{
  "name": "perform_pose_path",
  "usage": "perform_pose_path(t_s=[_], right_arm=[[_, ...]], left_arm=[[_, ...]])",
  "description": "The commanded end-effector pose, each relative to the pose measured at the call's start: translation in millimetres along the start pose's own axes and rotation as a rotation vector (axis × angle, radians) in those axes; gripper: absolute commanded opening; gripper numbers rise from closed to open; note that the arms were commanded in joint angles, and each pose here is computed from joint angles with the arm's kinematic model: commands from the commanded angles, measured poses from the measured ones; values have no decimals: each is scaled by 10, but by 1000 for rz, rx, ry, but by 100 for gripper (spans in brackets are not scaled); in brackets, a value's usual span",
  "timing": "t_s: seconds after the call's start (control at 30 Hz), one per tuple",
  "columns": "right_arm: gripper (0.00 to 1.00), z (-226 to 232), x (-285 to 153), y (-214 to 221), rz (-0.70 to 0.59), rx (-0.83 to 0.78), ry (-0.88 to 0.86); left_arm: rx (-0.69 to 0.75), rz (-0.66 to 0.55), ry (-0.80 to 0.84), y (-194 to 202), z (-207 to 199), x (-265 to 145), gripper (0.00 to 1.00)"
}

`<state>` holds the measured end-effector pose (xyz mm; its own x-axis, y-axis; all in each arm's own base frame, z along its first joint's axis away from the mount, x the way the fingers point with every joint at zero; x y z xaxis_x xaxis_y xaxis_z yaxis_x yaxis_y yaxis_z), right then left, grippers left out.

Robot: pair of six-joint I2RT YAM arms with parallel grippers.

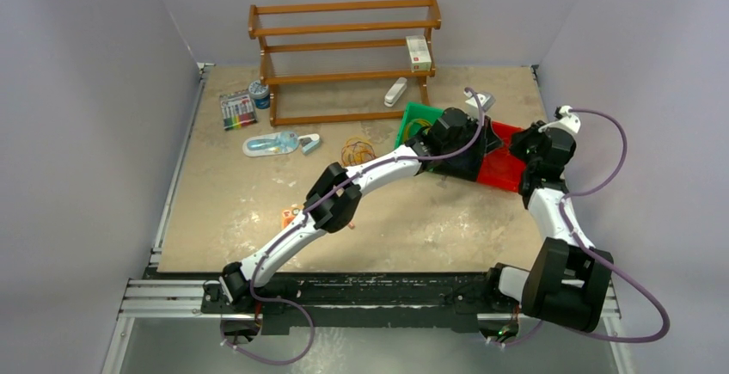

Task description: Untangle the cables

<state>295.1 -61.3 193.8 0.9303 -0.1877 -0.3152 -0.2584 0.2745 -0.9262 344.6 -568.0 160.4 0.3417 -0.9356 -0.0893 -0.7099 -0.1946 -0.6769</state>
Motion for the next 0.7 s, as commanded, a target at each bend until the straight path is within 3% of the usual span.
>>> perform_pose_path(t_s=[0.0, 0.17, 0.47, 0.67], right_arm=[[0, 28, -1, -175, -80, -20, -33], [0, 18, -14, -169, -78, -23, -25], [0, -13, -15, -170, -77, -36, 6], [0, -56, -6, -158, -76, -41, 45]], left_arm=[[47, -94, 78, -316, -279, -11, 0], [52, -91, 71, -304, -262, -11, 2], [85, -94, 69, -479, -423, -107, 35], [90, -114, 73, -771, -596, -303, 43]])
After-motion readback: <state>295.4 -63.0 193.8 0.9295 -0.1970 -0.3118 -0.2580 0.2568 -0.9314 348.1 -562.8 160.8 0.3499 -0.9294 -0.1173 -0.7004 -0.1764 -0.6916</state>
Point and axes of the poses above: each gripper's point midway between its finger pads, its own x axis out along the fingers, its own z axis along the line the jaws close on, y = z × x, the point moved 9 cm from there along -x, back along the fingers, and after that the axes turned 15 degrees about -x, right-handed, at the moved point
